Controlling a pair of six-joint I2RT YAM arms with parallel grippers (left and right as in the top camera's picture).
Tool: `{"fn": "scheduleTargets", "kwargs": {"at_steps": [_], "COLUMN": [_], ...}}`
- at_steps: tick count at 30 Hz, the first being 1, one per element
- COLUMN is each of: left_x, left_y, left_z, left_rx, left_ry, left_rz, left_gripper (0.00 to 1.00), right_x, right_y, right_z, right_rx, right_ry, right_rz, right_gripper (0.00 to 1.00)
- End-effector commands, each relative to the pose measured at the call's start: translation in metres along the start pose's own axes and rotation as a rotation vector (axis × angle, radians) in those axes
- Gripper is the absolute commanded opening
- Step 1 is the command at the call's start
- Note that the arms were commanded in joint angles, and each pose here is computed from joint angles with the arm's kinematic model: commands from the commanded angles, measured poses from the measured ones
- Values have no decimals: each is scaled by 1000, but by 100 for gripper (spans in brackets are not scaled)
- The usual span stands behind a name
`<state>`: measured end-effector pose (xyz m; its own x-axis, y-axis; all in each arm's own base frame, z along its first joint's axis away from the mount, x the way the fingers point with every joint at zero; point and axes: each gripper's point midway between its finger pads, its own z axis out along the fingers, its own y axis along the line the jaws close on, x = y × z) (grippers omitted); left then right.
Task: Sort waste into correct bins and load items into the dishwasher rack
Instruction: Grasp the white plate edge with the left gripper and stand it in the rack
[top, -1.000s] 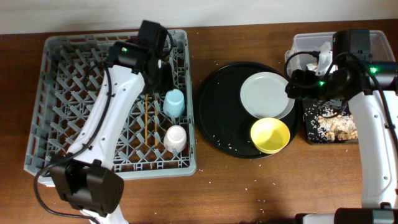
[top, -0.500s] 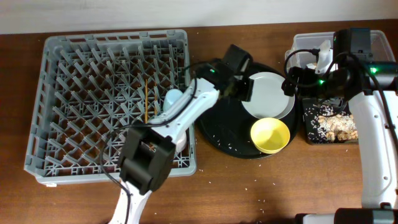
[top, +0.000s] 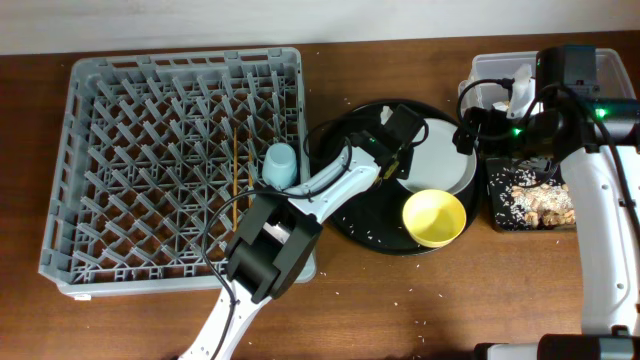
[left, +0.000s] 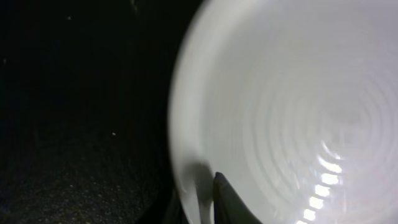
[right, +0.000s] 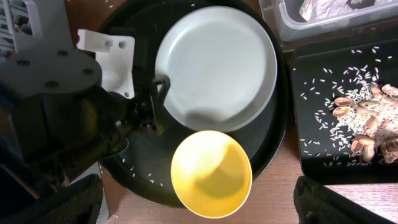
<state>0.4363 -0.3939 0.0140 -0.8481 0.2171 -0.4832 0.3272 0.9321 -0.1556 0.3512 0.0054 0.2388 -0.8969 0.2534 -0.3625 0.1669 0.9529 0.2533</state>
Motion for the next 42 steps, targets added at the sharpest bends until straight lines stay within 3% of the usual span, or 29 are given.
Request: {"fn": "scheduleTargets", "kwargs": {"at_steps": [1, 6, 10, 12, 14, 15, 16, 18, 23, 25, 27, 30, 32, 35, 39, 42], "left_x": [1, -43, -113, -153, -165, -161, -155, -145, -143, -149, -144, -137, -138, -135, -134, -124], "left_y": [6, 31, 63, 89, 129, 159, 188, 226, 290, 299, 316, 323, 324, 334, 340, 346], "left_z": [7, -29, -120, -205, -266, -292, -311, -328, -341, -312, -292, -266, -266, -293, -293, -266], "left_rx": [-31, -68, -51, -67, -261, -451, -636, -845, -954, -992, -1121, -1187, -1188, -1341, -1344, -1202], "left_ry": [0, -78, -263, -419, -514, -524, -508, -452, -419, -350, -301, -246, -252, -272, -255, -172], "left_rz": [3, -49, -129, -96, -44, -16, 3, 35, -34, 74, 63, 77, 72, 15, 18, 80], "left_gripper": [1, 1, 1, 1, 1, 1, 1, 0, 1, 1, 1, 0, 0, 0, 0, 0], "right_x": [-2, -2, -2, -2, -2, -2, -2, -2, -2, -2, -2, -2, -2, -2, -2, -2], "right_y": [3, 3, 3, 3, 3, 3, 3, 3, 3, 3, 3, 3, 3, 3, 3, 3], "right_z": [-4, -4, -4, -4, -4, -4, -4, -4, -4, -4, -4, -4, -4, -4, -4, -4], "right_rx": [-8, -8, -8, -8, -8, -8, -8, -8, -8, -8, -8, -8, -8, -8, -8, -8], "right_ry": [-13, -13, -13, -13, -13, -13, -13, -13, -13, -13, -13, -13, -13, -13, -13, -13], "right_rz": [-5, -5, -5, -5, -5, -5, -5, -5, -5, -5, -5, -5, -5, -5, -5, -5], "right_gripper": [98, 98, 98, 98, 98, 98, 99, 99, 98, 99, 98, 99, 99, 99, 98, 99]}}
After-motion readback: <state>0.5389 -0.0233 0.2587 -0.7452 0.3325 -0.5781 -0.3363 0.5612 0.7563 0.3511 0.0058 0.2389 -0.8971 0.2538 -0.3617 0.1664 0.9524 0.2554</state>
